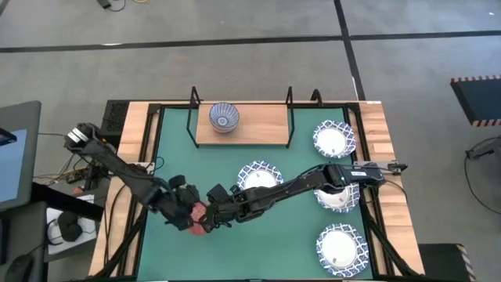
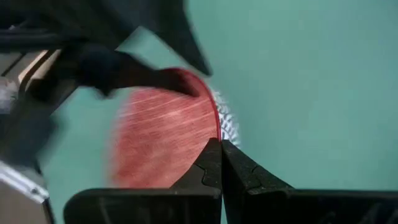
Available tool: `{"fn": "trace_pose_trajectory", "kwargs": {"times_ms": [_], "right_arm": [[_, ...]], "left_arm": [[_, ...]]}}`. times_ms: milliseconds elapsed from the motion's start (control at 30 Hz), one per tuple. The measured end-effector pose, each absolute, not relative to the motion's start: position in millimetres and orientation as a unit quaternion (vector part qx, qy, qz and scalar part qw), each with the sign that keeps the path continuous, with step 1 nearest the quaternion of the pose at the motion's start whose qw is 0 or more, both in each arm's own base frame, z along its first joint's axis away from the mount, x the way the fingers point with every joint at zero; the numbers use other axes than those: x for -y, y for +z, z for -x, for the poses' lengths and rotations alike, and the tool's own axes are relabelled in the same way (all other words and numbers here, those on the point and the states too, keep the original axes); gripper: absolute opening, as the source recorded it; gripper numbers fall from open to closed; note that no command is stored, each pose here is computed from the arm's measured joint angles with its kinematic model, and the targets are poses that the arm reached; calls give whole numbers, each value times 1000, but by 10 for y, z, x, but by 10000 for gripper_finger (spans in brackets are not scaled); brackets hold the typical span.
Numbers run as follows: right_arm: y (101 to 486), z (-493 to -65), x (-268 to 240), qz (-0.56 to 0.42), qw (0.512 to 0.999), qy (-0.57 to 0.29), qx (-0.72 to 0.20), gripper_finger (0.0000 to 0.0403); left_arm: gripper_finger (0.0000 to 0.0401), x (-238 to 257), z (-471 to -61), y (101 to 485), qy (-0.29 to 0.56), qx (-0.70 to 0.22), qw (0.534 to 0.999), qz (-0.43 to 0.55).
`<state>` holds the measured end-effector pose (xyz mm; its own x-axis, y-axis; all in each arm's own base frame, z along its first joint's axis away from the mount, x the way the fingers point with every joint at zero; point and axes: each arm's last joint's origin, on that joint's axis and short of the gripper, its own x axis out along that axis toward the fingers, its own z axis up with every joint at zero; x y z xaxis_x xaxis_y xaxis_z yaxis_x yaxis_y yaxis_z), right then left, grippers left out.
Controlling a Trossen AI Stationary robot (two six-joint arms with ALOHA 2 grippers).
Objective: Place and stack bowls onto a shelf
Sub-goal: Stack the small red bowl on top of the small blue bowl on the shelf
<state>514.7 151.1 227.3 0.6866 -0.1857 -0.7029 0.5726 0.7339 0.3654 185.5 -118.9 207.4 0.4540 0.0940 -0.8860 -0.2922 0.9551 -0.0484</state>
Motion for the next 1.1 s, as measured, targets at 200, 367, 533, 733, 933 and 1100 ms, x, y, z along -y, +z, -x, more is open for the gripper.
{"fn": "trace_pose_trajectory", "kwargs": {"times_ms": [200, 367, 533, 733, 933, 1100], "right_arm": [[2209, -5053, -1557, -273, 855, -220, -382, 22], [2185, -4994, -1619, -266, 848, -227, -398, 76], [2266, -4929, -1653, -264, 846, -230, -403, 117], [2558, -4762, -1661, -275, 841, -237, -401, 136], [2881, -4566, -1640, -282, 840, -246, -393, 132], [3167, -4373, -1613, -281, 842, -241, -392, 127]], "left_arm": [[27, 1231, -2013, 1901, 110, -520, 844, 78], [7, 1225, -2085, 1895, 89, -512, 851, 72], [3, 1172, -2108, 1893, 93, -516, 848, 71], [2, 1148, -2120, 1897, 88, -519, 848, 64], [2, 1140, -2188, 1987, 69, -508, 857, 58], [1, 1065, -2340, 2234, 67, -478, 875, 38]]}}
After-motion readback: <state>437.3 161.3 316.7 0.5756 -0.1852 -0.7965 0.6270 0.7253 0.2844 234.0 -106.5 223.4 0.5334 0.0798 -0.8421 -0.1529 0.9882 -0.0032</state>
